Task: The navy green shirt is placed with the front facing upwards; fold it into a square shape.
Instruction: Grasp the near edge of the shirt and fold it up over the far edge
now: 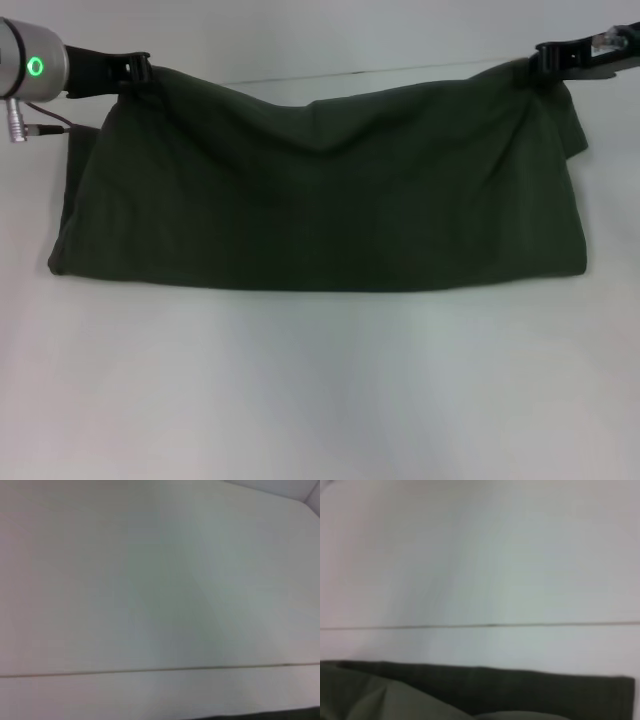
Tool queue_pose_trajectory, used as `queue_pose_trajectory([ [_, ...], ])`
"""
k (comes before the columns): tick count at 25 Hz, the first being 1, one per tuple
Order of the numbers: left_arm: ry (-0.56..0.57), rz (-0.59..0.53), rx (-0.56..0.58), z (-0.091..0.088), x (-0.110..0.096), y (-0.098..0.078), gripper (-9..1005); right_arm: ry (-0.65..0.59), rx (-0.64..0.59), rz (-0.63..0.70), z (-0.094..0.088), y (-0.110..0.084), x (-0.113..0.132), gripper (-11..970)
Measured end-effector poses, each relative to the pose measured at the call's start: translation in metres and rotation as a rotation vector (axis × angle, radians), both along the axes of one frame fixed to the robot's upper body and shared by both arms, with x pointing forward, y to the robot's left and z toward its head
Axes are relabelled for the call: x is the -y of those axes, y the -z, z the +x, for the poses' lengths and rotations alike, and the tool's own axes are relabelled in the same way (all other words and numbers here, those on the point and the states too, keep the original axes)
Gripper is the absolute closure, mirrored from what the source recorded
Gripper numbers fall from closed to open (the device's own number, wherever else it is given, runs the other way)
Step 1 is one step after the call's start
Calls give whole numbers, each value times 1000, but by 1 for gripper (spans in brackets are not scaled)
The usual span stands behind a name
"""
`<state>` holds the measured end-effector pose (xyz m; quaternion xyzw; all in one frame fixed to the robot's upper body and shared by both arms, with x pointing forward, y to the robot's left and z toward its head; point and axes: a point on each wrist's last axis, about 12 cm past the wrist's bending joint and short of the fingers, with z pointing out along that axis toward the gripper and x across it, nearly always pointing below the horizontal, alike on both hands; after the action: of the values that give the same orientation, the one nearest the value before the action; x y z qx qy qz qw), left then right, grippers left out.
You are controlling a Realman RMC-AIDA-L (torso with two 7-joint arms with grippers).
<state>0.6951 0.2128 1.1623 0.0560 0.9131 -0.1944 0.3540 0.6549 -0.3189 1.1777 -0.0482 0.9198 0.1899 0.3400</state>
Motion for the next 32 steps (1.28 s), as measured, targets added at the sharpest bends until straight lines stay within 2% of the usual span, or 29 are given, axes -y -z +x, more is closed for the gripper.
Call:
queue_pose_trajectory([
  [10,-37,13,50,6,-1,-3,914,38,58,-18,12,5,-10,911],
  [19,-44,53,83,8,6,3,915,87,73,-35,16,25,-14,911],
  [27,-42,66,88,9,9,5,914,58,120,-69,26,23,-37,911],
  [32,-50,70,95,9,7,6,914,54,134,-78,30,22,-42,912],
])
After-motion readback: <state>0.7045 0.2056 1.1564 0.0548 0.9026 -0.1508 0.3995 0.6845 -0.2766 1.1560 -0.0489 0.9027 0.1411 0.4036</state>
